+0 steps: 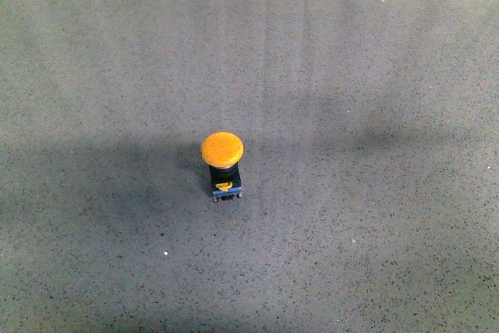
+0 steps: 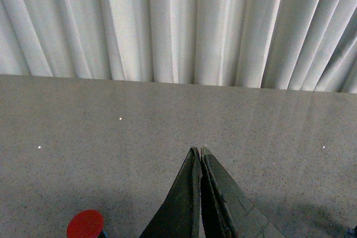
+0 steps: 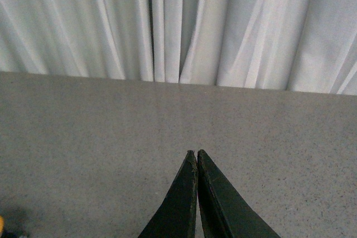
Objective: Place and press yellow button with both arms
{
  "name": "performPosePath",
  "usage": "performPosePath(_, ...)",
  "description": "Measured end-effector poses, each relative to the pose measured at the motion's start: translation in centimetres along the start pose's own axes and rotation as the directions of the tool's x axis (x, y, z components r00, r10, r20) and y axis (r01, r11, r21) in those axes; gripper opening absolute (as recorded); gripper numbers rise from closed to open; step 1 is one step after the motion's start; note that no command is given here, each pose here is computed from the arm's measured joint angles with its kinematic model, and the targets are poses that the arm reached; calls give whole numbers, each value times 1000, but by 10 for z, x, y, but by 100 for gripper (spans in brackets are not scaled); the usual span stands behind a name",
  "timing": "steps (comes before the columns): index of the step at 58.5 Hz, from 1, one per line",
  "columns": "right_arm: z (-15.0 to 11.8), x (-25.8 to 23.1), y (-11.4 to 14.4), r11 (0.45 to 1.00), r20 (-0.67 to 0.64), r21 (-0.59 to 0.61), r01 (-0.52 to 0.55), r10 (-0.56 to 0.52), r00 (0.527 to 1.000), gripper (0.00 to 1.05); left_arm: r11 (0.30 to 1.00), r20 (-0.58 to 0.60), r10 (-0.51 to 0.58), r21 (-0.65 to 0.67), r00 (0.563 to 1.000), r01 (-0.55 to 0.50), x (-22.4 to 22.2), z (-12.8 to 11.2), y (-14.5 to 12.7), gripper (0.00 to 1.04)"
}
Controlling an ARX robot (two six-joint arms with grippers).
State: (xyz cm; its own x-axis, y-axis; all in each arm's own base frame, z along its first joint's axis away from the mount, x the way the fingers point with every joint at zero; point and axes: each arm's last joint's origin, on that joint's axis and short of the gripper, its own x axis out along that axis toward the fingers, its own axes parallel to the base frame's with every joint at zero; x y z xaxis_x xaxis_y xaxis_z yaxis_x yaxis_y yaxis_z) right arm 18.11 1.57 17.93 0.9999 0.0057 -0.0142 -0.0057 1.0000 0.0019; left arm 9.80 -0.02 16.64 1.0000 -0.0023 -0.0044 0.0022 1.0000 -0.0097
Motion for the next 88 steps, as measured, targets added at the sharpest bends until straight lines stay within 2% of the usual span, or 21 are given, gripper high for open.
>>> performPosePath(10,-4,-15,-8,1000,0,0,-19,19,1000,1,1000,0,0,0,1000,0,0,0,0,1)
performPosePath(14,-7,-22,-15,1000,-1,1,6,-6,1000,1,1000,0,0,0,1000,0,0,0,0,1)
performPosePath(24,-18,-32,-15,1000,-4,1,2,-2,1000,1,1000,0,0,0,1000,0,0,0,0,1)
performPosePath(88,-8,-70,-15,1000,34,1,3,-3,999,1,1000,0,0,0,1000,0,0,0,0,1)
